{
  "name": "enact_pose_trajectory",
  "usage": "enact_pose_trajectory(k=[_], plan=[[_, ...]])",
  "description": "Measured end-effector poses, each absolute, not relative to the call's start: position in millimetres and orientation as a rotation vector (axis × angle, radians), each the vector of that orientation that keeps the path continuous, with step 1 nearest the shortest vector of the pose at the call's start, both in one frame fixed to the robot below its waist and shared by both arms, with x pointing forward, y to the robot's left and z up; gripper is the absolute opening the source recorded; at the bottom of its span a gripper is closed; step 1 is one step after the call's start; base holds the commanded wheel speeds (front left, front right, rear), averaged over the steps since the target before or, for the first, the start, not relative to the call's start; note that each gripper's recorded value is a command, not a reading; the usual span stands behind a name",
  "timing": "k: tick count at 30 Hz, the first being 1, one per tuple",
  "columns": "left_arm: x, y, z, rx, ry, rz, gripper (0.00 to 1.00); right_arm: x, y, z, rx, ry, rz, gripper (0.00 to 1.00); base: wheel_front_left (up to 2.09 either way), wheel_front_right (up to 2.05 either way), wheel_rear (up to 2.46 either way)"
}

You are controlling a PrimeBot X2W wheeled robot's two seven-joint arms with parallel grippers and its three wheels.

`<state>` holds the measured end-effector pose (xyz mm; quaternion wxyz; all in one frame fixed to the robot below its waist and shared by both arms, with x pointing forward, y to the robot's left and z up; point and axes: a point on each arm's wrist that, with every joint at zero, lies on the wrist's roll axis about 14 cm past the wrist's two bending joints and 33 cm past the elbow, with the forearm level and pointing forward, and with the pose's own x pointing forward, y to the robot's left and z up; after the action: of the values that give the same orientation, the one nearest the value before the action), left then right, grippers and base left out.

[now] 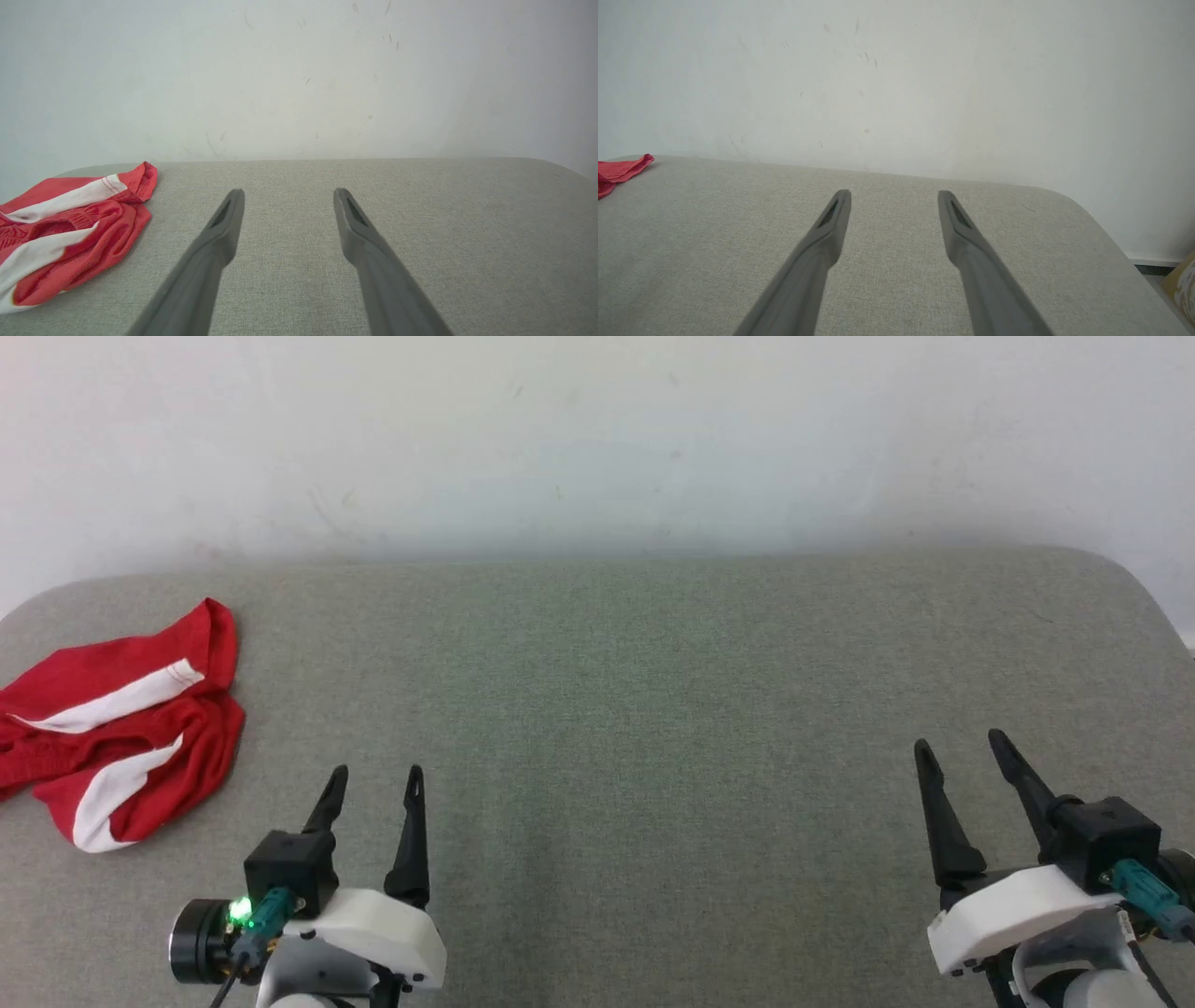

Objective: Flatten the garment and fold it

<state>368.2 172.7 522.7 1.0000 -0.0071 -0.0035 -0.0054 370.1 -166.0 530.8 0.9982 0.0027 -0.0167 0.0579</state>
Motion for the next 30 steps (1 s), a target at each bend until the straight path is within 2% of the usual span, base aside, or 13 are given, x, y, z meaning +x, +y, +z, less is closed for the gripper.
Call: enact_pose_trajectory(k=[15, 30], plan=[[359, 190, 528, -0.065, -0.044, 0.045, 1.00, 379, -151, 536, 0.024, -0.069, 0.161, 1.00, 0.00, 0.00, 0.00], [343, 219, 535, -0.110, -0.087, 0.144, 1.00, 388, -116, 543, 0.031, -0.100, 0.262, 1.00, 0.00, 0.00, 0.00]])
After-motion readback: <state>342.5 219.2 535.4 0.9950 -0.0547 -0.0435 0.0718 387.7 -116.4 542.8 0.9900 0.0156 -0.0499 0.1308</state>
